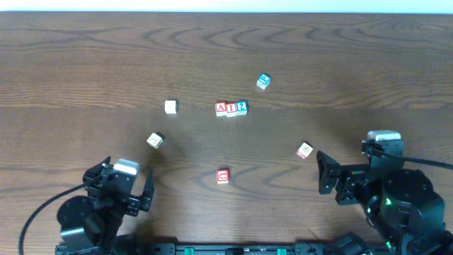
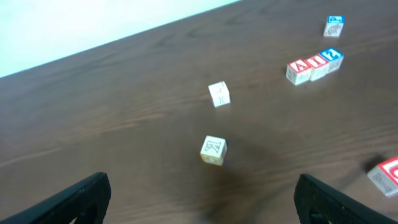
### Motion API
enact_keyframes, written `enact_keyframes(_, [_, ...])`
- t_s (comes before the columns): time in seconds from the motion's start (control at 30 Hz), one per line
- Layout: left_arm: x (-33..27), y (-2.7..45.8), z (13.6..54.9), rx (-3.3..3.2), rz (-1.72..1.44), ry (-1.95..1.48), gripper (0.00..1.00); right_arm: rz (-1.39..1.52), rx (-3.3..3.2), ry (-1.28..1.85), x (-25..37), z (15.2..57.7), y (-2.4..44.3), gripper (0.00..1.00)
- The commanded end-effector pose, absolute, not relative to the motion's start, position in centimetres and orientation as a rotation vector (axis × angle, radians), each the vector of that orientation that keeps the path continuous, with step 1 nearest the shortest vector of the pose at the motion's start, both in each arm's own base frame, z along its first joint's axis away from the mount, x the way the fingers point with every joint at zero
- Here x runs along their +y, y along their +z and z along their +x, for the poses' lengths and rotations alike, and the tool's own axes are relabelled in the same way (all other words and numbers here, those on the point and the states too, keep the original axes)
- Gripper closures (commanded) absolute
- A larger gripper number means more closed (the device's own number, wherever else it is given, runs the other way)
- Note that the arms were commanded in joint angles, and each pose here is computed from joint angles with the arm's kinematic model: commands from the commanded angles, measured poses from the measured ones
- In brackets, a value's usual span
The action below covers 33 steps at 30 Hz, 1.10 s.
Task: Spell out Ai2
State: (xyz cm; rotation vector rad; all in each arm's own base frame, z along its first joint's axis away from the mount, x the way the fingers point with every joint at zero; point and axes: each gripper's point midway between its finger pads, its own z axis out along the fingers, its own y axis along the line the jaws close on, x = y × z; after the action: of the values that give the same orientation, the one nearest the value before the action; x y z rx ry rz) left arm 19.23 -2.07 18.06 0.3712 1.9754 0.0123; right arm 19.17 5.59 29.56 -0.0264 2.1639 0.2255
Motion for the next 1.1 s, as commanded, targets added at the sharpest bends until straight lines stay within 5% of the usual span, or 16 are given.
enact_keyframes(0.0, [-1.3, 17.3, 19.5, 1.975, 0.186, -0.029, 0.05, -0.011, 2.163, 0.226, 5.5, 19.2, 29.5, 0.01])
enact_keyframes(0.27, [1.0, 14.5, 19.5, 1.996, -0.120, -0.027, 0.05, -0.011, 2.163, 0.226, 5.5, 19.2, 29.5, 0.01])
enact_keyframes(1.07, [1.0, 8.4, 20.0, 2.105, -0.185, -0.057, 0.05, -0.011, 2.163, 0.226, 5.5, 19.2, 29.5, 0.01])
